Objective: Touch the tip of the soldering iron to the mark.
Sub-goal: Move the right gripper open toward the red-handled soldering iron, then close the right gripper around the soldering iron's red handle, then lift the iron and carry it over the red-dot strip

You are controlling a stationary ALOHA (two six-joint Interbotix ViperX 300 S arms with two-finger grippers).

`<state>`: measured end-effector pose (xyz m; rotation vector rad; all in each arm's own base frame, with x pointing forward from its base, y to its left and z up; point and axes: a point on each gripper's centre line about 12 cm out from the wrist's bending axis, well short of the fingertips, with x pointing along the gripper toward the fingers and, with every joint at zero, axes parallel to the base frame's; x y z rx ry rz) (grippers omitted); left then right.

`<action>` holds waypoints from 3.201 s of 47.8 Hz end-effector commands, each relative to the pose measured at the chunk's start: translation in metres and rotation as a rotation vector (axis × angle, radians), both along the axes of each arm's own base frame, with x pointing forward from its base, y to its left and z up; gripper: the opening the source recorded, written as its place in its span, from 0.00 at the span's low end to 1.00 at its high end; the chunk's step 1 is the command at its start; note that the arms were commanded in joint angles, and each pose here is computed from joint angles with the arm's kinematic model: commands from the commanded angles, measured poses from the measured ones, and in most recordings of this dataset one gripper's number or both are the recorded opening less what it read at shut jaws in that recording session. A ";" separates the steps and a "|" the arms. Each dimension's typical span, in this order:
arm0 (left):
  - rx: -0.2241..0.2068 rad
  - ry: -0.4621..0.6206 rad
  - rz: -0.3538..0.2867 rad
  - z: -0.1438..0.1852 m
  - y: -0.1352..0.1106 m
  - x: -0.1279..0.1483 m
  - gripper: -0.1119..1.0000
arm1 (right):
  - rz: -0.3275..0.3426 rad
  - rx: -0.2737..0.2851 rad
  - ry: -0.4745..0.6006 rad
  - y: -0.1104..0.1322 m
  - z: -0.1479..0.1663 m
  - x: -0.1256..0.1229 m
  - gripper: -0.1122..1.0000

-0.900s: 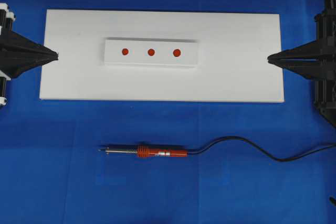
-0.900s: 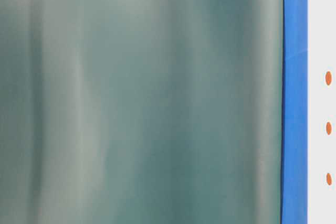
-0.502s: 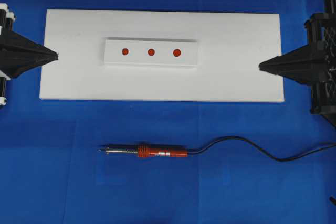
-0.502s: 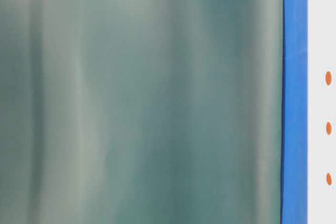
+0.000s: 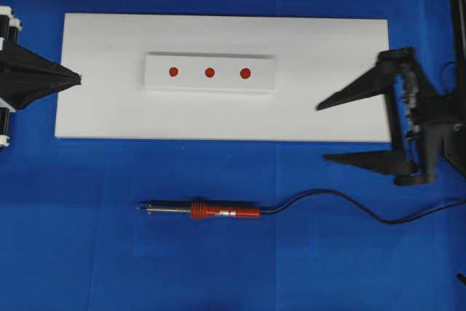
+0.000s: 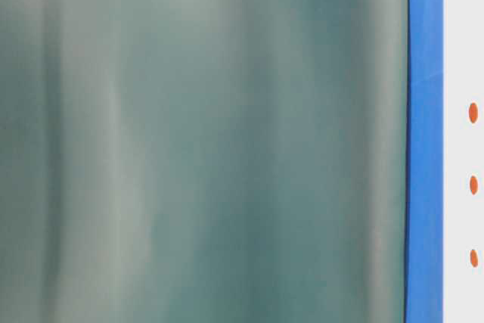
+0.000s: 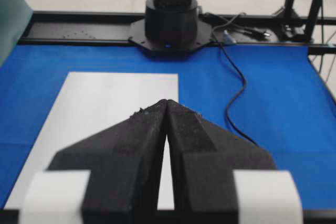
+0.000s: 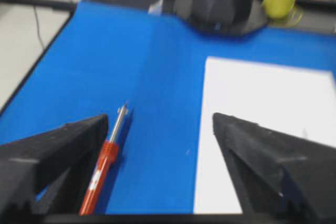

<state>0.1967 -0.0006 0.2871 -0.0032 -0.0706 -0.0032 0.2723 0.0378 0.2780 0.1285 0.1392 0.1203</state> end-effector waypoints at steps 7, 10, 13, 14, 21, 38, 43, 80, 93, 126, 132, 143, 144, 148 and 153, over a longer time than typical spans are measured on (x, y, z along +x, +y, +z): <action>0.000 -0.009 0.000 0.002 0.000 0.001 0.10 | -0.010 0.079 0.067 0.013 -0.013 0.040 0.90; 0.000 -0.006 0.001 0.000 0.000 0.000 0.10 | -0.009 0.094 0.098 0.019 -0.021 0.050 0.90; 0.000 -0.005 0.006 0.000 0.001 0.000 0.10 | -0.013 0.113 0.126 0.024 -0.029 0.061 0.90; 0.000 -0.003 0.006 -0.001 0.001 0.000 0.10 | -0.015 0.122 0.134 0.026 -0.032 0.065 0.90; 0.000 -0.002 0.013 -0.002 0.003 0.000 0.10 | -0.030 0.166 0.174 0.041 -0.057 0.089 0.90; 0.000 0.000 0.016 -0.004 0.003 -0.001 0.10 | -0.070 0.227 0.222 0.070 -0.106 0.124 0.90; 0.001 0.003 0.018 -0.005 0.004 -0.002 0.10 | -0.094 0.241 0.258 0.074 -0.125 0.131 0.90; 0.000 0.009 0.021 -0.007 0.004 -0.002 0.10 | -0.141 0.248 0.375 0.098 -0.194 0.151 0.83; 0.000 0.009 0.019 -0.007 0.004 -0.002 0.10 | -0.145 0.245 0.383 0.095 -0.195 0.147 0.20; 0.000 0.014 0.021 -0.009 0.004 -0.002 0.10 | -0.055 0.198 0.308 0.081 -0.099 0.135 0.16; -0.002 0.012 0.021 -0.009 0.004 -0.002 0.10 | -0.009 0.169 0.281 0.079 -0.067 0.129 0.16; -0.002 0.009 0.021 -0.008 0.004 -0.002 0.10 | 0.041 0.145 0.232 0.072 -0.020 0.112 0.16; -0.002 0.011 0.021 -0.009 0.004 -0.002 0.10 | 0.043 0.145 0.229 0.071 -0.018 0.111 0.16; -0.002 0.009 0.021 -0.008 0.004 -0.002 0.10 | 0.045 0.145 0.221 0.069 -0.013 0.108 0.16; -0.002 0.011 0.021 -0.009 0.004 -0.002 0.10 | 0.044 0.141 0.226 0.068 -0.014 0.108 0.16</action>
